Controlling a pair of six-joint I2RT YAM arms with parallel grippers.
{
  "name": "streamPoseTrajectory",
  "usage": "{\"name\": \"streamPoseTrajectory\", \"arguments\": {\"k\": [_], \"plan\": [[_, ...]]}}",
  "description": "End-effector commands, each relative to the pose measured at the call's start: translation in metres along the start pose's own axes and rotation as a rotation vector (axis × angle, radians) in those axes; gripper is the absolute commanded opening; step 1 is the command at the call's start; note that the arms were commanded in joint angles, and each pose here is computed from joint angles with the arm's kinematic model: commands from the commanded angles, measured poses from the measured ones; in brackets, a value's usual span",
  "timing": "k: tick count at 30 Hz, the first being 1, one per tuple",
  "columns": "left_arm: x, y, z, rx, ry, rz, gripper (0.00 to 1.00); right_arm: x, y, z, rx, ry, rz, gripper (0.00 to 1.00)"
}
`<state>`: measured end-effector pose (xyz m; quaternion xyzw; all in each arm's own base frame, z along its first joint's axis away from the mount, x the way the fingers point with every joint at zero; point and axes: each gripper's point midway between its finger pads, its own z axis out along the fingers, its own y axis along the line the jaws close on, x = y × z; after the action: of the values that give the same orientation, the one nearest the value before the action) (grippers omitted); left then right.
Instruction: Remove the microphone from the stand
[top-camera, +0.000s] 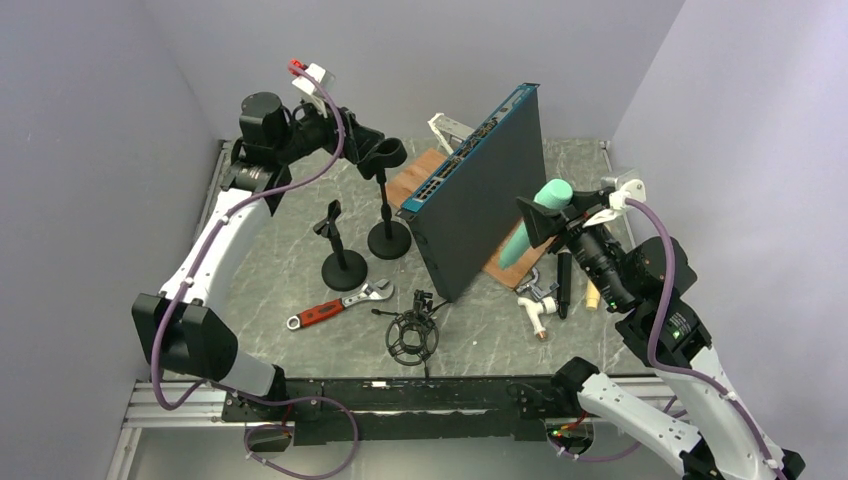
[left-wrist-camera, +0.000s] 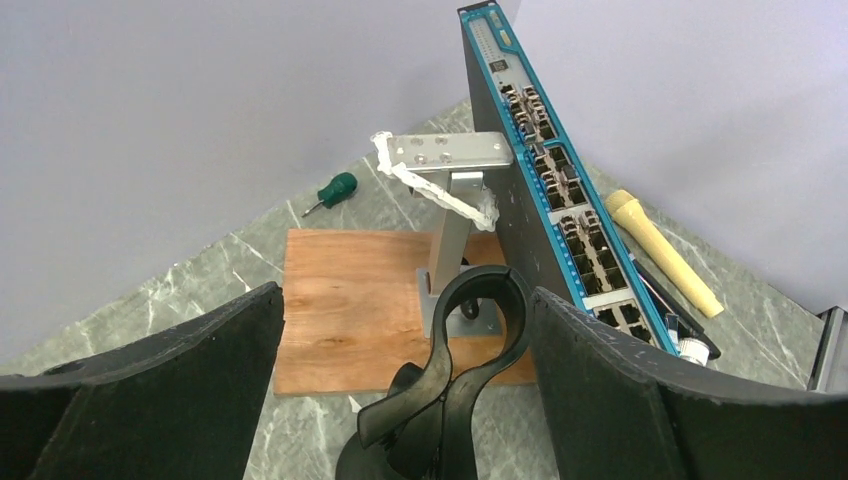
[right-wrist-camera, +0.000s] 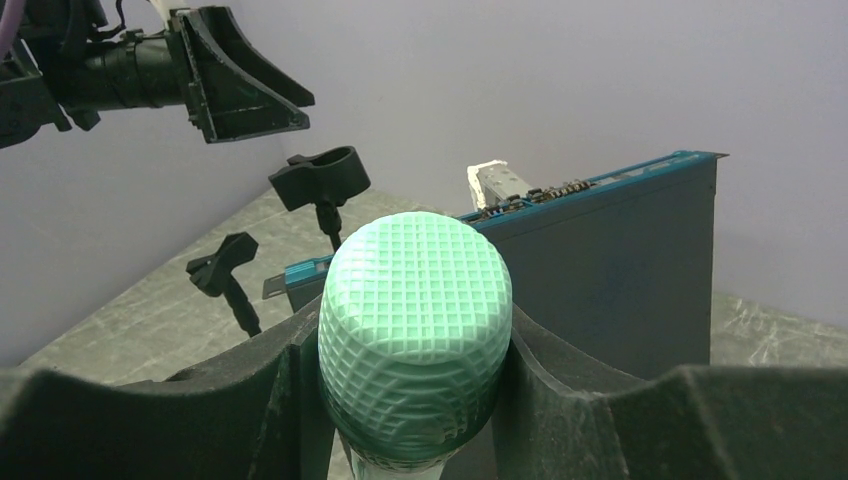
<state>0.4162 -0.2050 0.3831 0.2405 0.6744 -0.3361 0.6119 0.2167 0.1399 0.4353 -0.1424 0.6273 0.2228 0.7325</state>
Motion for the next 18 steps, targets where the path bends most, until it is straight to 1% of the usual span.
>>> {"name": "streamPoseTrajectory", "arguments": {"k": [1, 5, 8, 11, 15, 18], "plan": [[-0.010, 0.001, 0.003, -0.001, 0.004, 0.020, 0.92, -0.010, -0.002, -0.005, 0.013, -0.042, 0.024, 0.00], [-0.001, 0.004, 0.010, 0.000, 0.021, 0.030, 0.89, -0.012, -0.002, -0.009, 0.008, -0.046, 0.030, 0.00], [0.016, 0.010, 0.019, -0.006, 0.072, 0.023, 0.83, -0.015, -0.002, -0.013, 0.005, -0.056, 0.033, 0.00], [0.046, 0.015, 0.024, -0.021, 0.129, -0.002, 0.78, -0.017, -0.002, -0.016, 0.007, -0.063, 0.036, 0.00], [0.090, 0.029, 0.018, -0.101, 0.206, -0.051, 0.67, -0.016, -0.003, -0.019, 0.007, -0.064, 0.042, 0.00], [0.116, 0.029, 0.013, -0.126, 0.266, -0.060, 0.66, -0.014, -0.003, -0.020, 0.006, -0.063, 0.044, 0.00]]}}
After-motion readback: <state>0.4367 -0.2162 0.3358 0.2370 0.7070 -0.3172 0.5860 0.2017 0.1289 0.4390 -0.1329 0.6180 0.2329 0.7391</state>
